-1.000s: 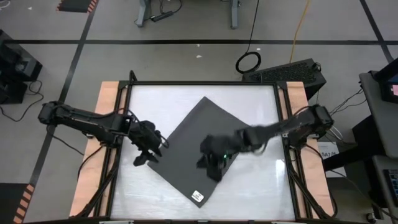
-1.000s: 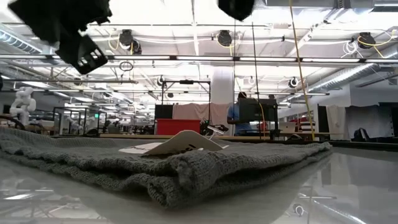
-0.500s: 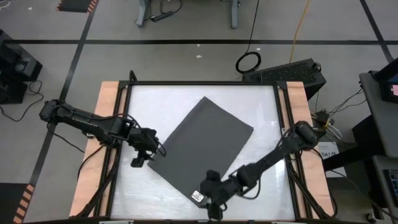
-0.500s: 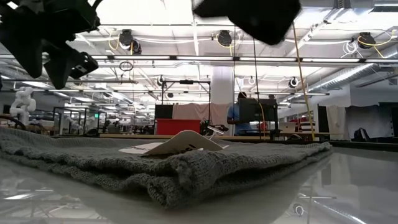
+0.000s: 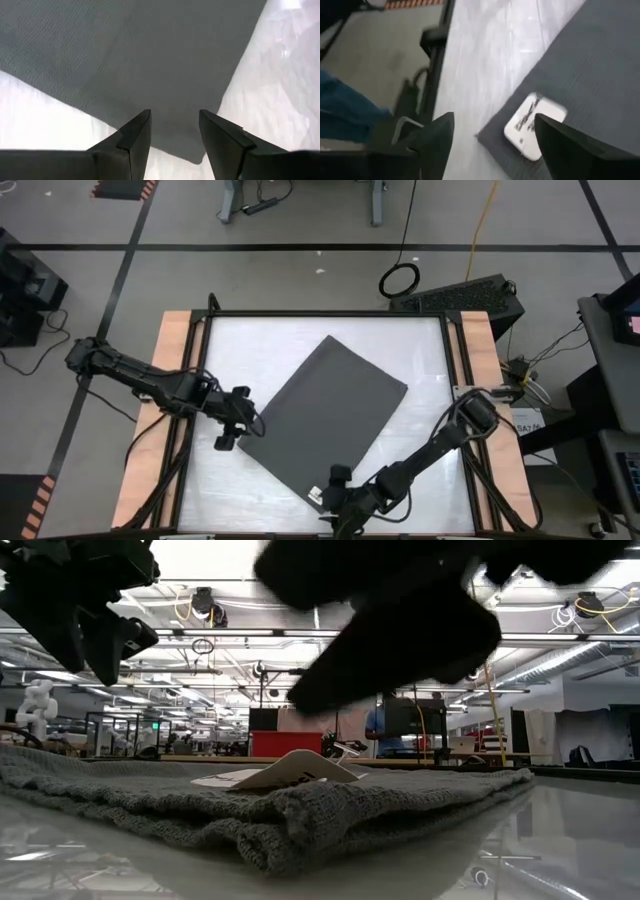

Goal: Roll towel
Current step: Roll the gray towel

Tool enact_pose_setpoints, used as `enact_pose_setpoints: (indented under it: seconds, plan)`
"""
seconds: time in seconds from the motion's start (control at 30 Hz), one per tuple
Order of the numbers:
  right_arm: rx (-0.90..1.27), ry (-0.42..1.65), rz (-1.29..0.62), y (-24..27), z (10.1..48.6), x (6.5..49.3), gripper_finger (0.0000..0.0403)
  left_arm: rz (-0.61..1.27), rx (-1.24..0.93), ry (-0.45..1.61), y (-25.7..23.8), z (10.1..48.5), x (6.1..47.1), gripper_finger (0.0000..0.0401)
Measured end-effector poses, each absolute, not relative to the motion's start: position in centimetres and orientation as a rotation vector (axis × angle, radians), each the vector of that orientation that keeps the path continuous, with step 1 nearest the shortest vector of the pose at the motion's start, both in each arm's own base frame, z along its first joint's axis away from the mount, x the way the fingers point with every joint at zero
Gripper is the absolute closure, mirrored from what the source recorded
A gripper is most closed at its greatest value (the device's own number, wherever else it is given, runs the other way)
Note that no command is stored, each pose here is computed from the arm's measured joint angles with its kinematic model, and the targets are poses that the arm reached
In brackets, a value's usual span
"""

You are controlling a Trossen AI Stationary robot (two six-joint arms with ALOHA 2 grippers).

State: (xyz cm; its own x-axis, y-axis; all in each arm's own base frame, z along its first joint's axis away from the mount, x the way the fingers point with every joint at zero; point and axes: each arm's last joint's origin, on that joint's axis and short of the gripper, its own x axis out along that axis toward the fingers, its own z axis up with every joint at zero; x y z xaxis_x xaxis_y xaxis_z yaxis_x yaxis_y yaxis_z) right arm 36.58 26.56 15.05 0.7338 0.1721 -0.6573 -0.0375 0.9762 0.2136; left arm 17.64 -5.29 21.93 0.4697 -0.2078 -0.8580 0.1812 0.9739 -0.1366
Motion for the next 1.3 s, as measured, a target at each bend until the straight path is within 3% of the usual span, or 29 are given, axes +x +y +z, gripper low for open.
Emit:
enact_pose_setpoints:
  seconds: [1.0,1.3]
  plan:
    - [0.185,0.641,-0.004,28.5,12.9,36.0,0.0154,-0.146,-0.05,1.026,-5.4,22.0,17.8,0.023]
    - [0.128,0.644,0.019,31.0,14.7,34.6,0.0208,-0.135,-0.048,1.02,-5.3,22.1,17.9,0.023]
